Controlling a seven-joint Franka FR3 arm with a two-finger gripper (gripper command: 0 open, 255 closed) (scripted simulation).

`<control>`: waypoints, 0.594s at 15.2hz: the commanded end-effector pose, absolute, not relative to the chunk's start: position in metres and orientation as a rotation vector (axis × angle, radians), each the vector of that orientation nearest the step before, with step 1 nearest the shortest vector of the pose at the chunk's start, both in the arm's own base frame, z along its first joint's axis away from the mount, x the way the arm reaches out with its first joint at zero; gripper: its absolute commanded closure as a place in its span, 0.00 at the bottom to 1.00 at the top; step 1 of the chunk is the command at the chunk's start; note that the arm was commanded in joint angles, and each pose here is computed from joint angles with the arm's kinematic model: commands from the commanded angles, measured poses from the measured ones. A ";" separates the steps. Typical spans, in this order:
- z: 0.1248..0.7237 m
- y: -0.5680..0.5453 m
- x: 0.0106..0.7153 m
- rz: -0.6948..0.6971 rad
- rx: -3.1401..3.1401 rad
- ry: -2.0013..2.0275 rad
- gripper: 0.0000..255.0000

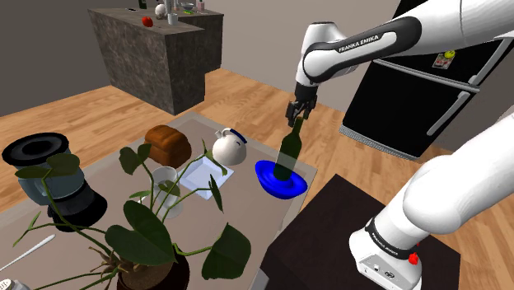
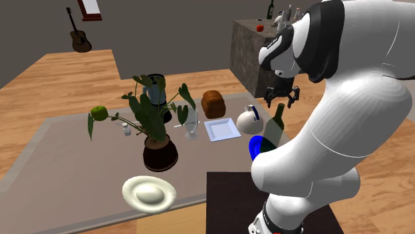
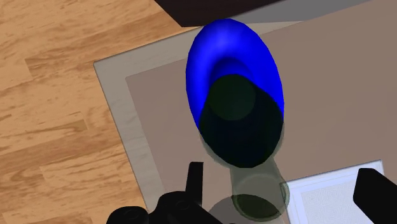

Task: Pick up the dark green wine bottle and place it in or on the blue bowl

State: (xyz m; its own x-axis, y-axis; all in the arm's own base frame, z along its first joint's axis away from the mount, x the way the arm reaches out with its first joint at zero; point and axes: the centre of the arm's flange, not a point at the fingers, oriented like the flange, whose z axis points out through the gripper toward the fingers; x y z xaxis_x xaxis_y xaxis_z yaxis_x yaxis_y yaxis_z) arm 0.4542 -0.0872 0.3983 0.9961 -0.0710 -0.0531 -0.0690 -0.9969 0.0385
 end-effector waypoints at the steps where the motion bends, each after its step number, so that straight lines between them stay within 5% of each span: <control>1: 0.422 -0.085 0.456 -0.086 3.102 -0.109 0.00; 9: 0.432 -0.085 0.457 -0.086 3.102 -0.109 0.00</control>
